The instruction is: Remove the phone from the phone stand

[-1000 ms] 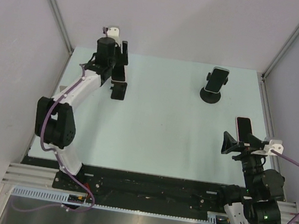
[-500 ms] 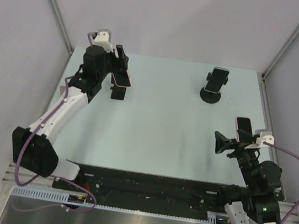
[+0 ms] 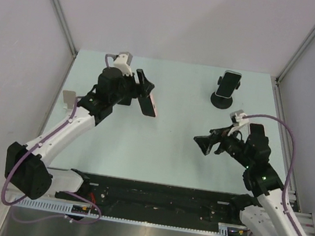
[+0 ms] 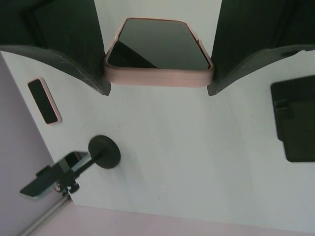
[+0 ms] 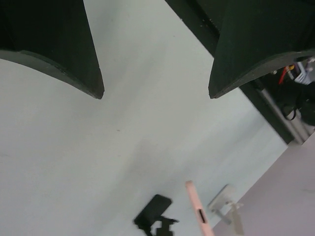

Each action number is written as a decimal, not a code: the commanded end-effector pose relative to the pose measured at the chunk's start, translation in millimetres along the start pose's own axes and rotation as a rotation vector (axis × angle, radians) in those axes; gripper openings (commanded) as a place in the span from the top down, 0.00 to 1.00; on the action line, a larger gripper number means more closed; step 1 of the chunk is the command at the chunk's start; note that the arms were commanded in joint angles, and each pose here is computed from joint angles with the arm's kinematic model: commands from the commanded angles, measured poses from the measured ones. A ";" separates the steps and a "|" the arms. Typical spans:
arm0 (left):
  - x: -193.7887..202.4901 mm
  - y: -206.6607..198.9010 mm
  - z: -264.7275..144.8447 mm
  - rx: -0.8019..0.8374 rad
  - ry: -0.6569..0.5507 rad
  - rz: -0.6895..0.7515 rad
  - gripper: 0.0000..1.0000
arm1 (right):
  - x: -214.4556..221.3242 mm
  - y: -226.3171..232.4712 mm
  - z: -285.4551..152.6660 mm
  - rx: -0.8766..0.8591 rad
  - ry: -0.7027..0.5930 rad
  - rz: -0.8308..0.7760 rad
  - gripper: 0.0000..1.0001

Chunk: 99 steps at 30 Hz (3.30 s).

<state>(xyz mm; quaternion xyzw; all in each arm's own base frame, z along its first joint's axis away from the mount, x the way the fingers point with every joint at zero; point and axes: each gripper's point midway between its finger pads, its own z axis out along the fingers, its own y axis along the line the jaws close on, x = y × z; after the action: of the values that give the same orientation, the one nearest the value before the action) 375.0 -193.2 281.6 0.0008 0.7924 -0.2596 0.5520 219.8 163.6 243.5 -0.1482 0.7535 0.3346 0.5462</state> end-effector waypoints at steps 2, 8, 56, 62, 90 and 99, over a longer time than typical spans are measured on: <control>-6.2 -48.5 -18.8 0.145 -0.034 -0.100 1.00 | 0.6 52.4 36.9 -0.181 -0.006 -0.090 0.07; 14.0 -70.5 -26.5 0.210 0.024 -0.149 1.00 | 14.3 86.5 77.1 -0.240 -0.023 -0.176 0.09; 2.3 -69.6 -80.8 0.258 -0.093 -0.048 0.23 | 39.5 117.5 109.9 -0.304 0.055 -0.126 1.00; -17.9 -52.9 -105.1 0.204 -0.216 0.047 0.02 | 52.7 83.8 91.5 -0.216 0.174 -0.057 1.00; -8.3 22.0 -153.5 -0.049 -0.398 0.304 0.00 | 94.3 -167.9 -1.7 0.528 0.385 0.462 1.00; -5.8 23.2 -157.6 -0.054 -0.407 0.316 0.00 | 111.8 -193.3 -6.4 0.588 0.424 0.524 1.00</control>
<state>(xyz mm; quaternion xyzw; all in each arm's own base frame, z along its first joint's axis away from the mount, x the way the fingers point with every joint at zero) 246.6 -110.6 313.5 0.0524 0.6710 -0.1601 0.7221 268.1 33.0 61.5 0.1619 0.9335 0.1816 0.2634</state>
